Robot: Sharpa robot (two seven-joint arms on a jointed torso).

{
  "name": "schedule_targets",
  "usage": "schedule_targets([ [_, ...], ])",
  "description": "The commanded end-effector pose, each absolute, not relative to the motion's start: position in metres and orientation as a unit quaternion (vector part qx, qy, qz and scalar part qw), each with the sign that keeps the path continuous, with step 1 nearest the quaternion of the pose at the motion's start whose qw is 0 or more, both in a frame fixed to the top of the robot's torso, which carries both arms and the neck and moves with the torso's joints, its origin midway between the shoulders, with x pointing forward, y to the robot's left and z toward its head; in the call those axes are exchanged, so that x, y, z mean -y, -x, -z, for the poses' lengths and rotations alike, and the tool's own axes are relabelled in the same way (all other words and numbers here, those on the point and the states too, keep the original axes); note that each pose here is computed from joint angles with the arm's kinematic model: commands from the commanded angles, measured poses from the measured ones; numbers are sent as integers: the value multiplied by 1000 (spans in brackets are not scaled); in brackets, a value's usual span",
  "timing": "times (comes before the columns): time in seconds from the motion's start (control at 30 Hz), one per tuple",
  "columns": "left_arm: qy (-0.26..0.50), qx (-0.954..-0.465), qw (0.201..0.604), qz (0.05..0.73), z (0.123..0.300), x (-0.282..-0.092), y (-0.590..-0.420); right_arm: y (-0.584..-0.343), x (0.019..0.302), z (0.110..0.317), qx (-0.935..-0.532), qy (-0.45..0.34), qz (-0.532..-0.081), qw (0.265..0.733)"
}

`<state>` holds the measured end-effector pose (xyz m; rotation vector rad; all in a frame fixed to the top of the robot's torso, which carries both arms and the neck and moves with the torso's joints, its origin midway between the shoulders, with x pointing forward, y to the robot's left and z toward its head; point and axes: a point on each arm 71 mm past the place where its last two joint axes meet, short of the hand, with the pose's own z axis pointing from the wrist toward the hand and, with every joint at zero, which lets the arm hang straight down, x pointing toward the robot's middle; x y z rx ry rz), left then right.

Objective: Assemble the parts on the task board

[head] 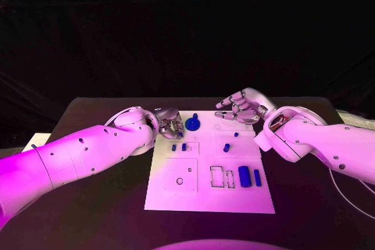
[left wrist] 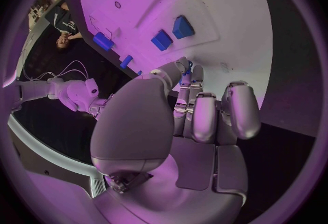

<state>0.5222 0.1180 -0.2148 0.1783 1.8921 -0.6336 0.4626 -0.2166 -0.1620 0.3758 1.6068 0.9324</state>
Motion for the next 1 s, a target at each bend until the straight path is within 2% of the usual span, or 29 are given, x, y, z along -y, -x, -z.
schedule_targets([
  [0.03, -83, -805, 531, 251, 219, -118, -521, -462, 215, 162, -691, -154, -401, 581],
  [1.0, -85, -805, 527, 260, 221, -112, -519, -463, 214, 163, -692, -155, -401, 580],
])
